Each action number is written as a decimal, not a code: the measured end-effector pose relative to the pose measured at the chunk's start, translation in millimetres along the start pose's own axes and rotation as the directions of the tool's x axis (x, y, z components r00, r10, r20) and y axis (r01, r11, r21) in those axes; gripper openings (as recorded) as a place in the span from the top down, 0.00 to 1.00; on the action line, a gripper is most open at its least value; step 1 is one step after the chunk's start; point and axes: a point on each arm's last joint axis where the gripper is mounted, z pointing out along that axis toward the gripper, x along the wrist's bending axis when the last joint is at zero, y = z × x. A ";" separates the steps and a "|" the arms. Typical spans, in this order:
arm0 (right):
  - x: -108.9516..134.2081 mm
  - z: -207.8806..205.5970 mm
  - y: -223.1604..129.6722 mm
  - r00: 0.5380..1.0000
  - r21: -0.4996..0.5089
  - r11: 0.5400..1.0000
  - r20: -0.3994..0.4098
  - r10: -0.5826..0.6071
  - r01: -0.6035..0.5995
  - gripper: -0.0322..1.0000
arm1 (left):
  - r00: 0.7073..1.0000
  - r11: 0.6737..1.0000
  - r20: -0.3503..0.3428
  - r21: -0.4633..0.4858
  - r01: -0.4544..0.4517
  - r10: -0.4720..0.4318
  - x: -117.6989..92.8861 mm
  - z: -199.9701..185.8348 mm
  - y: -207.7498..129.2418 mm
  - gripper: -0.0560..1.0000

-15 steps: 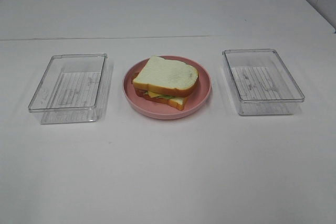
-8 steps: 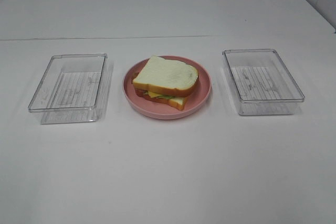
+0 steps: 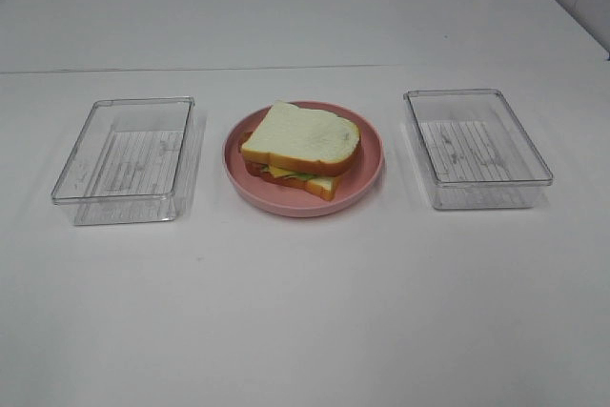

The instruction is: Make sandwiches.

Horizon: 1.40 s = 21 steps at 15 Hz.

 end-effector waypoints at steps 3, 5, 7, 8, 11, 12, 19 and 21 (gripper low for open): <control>0.2 1.0 0.5 0.994 -0.001 0.999 0.100 0.054 -0.054 0.23 | 0.990 0.998 -0.123 -0.002 0.062 -0.061 -0.7 -0.1 -0.1 0.19; 0.3 1.3 0.7 0.988 -0.003 0.997 0.136 0.073 -0.073 0.23 | 0.989 0.998 -0.133 -0.002 0.066 -0.066 -0.8 -0.1 -0.1 0.19; 0.3 1.6 0.9 0.983 -0.004 0.996 0.160 0.085 -0.086 0.23 | 0.989 0.998 -0.133 -0.002 0.066 -0.066 -0.8 -0.1 -0.1 0.19; 0.3 1.7 0.9 0.981 -0.005 0.996 0.173 0.092 -0.093 0.23 | 0.989 0.998 -0.133 -0.002 0.066 -0.066 -0.8 -0.1 -0.1 0.19; 0.4 2.1 1.2 0.972 -0.009 0.994 0.206 0.112 -0.113 0.23 | 0.989 0.998 -0.133 -0.002 0.066 -0.066 -0.8 -0.1 -0.1 0.19; 0.8 1.1 0.9 0.972 -0.019 0.994 0.209 0.112 -0.111 0.23 | 0.989 0.998 -0.133 -0.002 0.066 -0.066 -0.8 -0.1 -0.1 0.19; 1.6 -0.5 -0.5 0.971 -0.031 0.994 0.209 0.111 -0.107 0.23 | 0.989 0.998 -0.133 -0.002 0.066 -0.066 -0.8 -0.1 -0.1 0.19; 1.6 -0.5 -0.5 0.971 -0.031 0.994 0.209 0.111 -0.107 0.23 | 0.989 0.998 -0.133 -0.002 0.066 -0.066 -0.8 -0.1 -0.1 0.19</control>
